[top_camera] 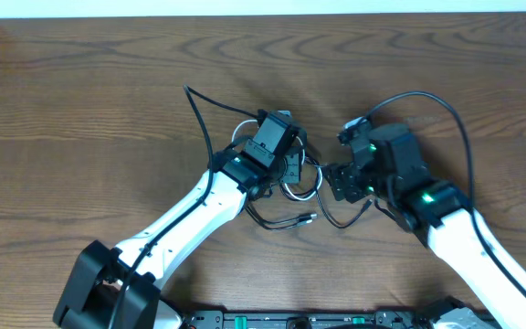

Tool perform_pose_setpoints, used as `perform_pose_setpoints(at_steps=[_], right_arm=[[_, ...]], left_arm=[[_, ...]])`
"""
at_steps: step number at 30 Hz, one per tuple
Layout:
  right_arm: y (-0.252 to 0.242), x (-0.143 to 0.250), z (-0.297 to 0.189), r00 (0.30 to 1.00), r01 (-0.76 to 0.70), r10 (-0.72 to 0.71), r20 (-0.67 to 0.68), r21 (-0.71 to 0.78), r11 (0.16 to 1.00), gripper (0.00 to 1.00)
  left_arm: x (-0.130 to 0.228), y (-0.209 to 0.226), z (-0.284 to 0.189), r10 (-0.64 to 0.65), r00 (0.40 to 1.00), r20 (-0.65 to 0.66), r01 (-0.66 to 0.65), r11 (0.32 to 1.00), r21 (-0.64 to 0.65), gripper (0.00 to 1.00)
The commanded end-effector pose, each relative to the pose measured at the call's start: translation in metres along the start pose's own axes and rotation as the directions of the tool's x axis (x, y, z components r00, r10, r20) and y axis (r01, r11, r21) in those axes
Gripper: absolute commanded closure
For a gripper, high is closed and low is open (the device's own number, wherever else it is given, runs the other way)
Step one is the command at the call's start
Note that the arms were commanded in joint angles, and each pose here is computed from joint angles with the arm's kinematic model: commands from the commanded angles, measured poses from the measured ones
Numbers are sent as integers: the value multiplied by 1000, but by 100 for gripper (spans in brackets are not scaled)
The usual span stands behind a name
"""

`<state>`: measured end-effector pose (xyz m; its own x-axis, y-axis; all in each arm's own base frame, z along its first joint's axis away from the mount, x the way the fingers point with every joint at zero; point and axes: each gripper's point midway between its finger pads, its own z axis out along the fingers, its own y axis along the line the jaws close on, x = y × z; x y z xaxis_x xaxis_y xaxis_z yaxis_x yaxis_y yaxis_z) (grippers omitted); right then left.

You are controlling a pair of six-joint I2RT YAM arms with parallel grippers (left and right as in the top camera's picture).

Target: Untangle cables

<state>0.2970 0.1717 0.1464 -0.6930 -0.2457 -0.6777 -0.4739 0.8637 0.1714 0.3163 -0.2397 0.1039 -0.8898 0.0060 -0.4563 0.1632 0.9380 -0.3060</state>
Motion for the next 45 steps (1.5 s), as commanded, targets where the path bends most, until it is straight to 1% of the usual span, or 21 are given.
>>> perform_pose_setpoints(at_steps=[1, 3, 4, 7, 11, 14, 20, 23, 26, 28, 34, 38, 42, 45], right_arm=[[2, -8, -14, 999, -4, 4, 45, -5, 1000, 22], [-3, -7, -16, 999, -9, 9, 42, 16, 1000, 22], [-8, -5, -15, 999, -16, 15, 33, 36, 999, 22], [-24, 2, -11, 999, -39, 39, 4, 104, 994, 23], [-55, 14, -1, 993, -105, 116, -30, 242, 965, 23], [-69, 25, 9, 986, -129, 154, -70, 279, 952, 23], [-56, 53, 38, 958, -168, 199, -206, 162, 972, 23], [-33, 61, 43, 952, -157, 158, -262, 23, 987, 24], [-9, 61, 41, 955, -151, 113, -274, -122, 981, 25], [-3, 60, 40, 955, -160, 112, -275, -157, 975, 24], [-4, 57, 41, 958, -155, 110, -264, -155, 976, 23], [-7, 47, 42, 968, -151, 115, -222, -153, 977, 26], [-23, 34, 41, 975, -167, 145, -166, -130, 977, 26], [-41, 33, 38, 968, -213, 197, -155, -93, 973, 26]], left_arm=[[-1, -18, -9, 53, 999, -7, -52, 994, 100, 93], [-2, -28, -11, 88, 996, -2, -86, 984, 153, 93], [-2, -36, -12, 114, 993, 0, -112, 975, 194, 92], [-1, -49, -15, 152, 988, 6, -148, 954, 261, 92], [-3, -50, -16, 190, 982, 21, -189, 944, 271, 93], [-4, -49, -16, 189, 982, 22, -188, 944, 270, 93], [-4, -49, -16, 194, 981, 24, -193, 943, 269, 93], [-4, -49, -16, 207, 978, 28, -207, 941, 269, 93], [-6, -46, -16, 201, 979, 30, -201, 943, 266, 92], [-7, -44, -16, 196, 980, 31, -197, 944, 263, 92], [-5, -47, -17, 196, 980, 22, -194, 938, 286, 93], [-5, -47, -17, 196, 980, 21, -194, 939, 285, 93], [-5, -47, -17, 204, 979, 23, -202, 937, 285, 93], [-4, -49, -17, 222, 975, 25, -219, 929, 297, 93]])
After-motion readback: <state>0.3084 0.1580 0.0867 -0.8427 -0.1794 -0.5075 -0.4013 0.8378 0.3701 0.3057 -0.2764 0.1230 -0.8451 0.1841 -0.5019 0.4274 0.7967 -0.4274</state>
